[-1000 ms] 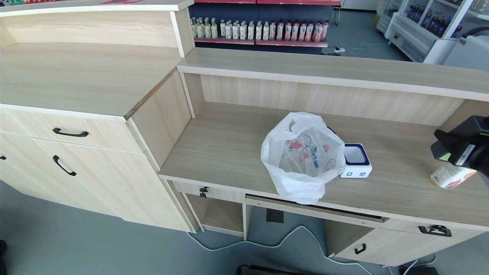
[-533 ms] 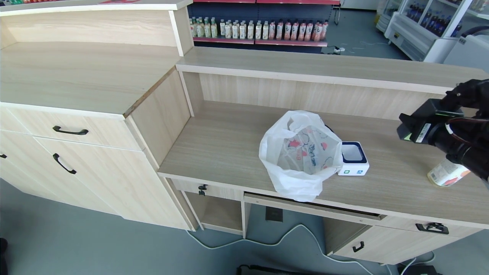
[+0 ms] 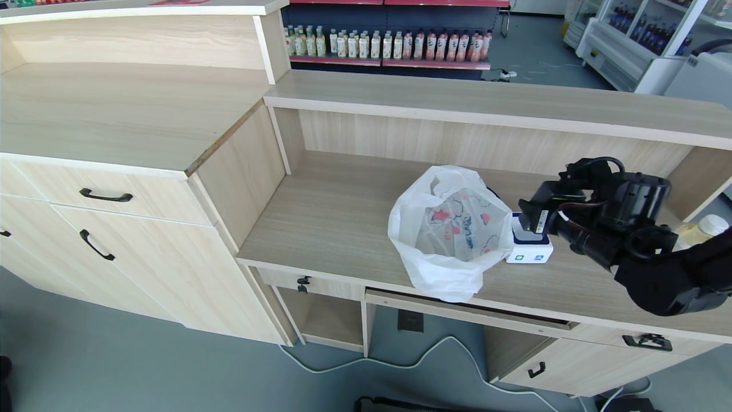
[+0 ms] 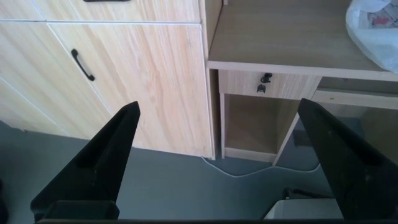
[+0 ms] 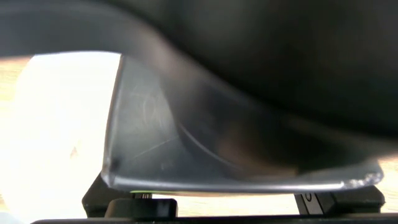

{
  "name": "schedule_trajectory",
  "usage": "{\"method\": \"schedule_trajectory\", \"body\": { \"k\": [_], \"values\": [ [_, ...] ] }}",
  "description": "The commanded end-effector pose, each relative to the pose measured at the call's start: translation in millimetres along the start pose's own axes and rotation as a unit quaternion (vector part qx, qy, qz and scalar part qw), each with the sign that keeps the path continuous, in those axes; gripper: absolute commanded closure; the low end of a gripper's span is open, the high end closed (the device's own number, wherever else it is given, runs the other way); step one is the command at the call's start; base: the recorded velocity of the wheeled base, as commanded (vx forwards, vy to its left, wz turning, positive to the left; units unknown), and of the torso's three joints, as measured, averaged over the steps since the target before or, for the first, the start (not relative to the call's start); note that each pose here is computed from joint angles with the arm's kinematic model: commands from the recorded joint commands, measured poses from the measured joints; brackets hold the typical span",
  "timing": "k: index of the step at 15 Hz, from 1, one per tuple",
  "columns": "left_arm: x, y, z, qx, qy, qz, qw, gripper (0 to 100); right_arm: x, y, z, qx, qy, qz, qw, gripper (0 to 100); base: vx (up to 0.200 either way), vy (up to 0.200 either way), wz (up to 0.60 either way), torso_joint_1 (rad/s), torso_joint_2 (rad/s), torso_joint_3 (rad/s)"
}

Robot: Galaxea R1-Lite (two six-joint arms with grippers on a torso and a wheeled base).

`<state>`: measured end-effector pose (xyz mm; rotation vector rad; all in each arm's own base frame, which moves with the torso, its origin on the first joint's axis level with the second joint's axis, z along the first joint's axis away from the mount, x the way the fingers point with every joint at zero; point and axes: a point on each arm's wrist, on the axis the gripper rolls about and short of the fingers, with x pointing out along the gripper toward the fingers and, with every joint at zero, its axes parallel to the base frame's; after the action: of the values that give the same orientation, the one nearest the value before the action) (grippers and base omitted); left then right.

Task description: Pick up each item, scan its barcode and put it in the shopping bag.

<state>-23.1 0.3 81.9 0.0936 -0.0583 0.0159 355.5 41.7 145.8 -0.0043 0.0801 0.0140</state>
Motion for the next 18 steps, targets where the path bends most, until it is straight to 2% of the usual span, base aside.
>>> {"method": "schedule_trajectory", "body": {
  "k": [1, 4, 9, 13, 18],
  "values": [
    [0.0, 0.0, 0.0, 0.0, 0.0, 0.0, 1.0, 0, 15.6, 8.2, -28.1, -0.003, 0.034, 0.009, 0.999, 100, 0.0, 0.0, 0.0, 0.0, 0.0, 0.0],
    [0.0, 0.0, 0.0, 0.001, 0.0, 0.0, 1.0, 0, 36.5, 25.9, -50.5, 0.003, 0.047, 0.029, 0.998, 100, 0.0, 0.0, 0.0, 0.0, 0.0, 0.0],
    [0.0, 0.0, 0.0, 0.001, 0.0, 0.0, 1.0, 0, 60.4, 57.8, -73.1, -0.003, 0.038, 0.06, 0.997, 100, 0.0, 0.0, 0.0, 0.0, 0.0, 0.0],
    [0.0, 0.0, 0.0, 0.001, 0.0, 0.0, 1.0, 0, 63.4, 71.6, -91.8, -0.011, 0.057, 0.075, 0.995, 100, 0.0, 0.0, 0.0, 0.0, 0.0, 0.0],
    [0.0, 0.0, 0.0, 0.0, 0.0, 0.0, 1.0, 0, 66.4, 74.8, -106.0, -0.014, 0.069, 0.076, 0.995, 100, 0.0, 0.0, 0.0, 0.0, 0.0, 0.0]
  ]
}}
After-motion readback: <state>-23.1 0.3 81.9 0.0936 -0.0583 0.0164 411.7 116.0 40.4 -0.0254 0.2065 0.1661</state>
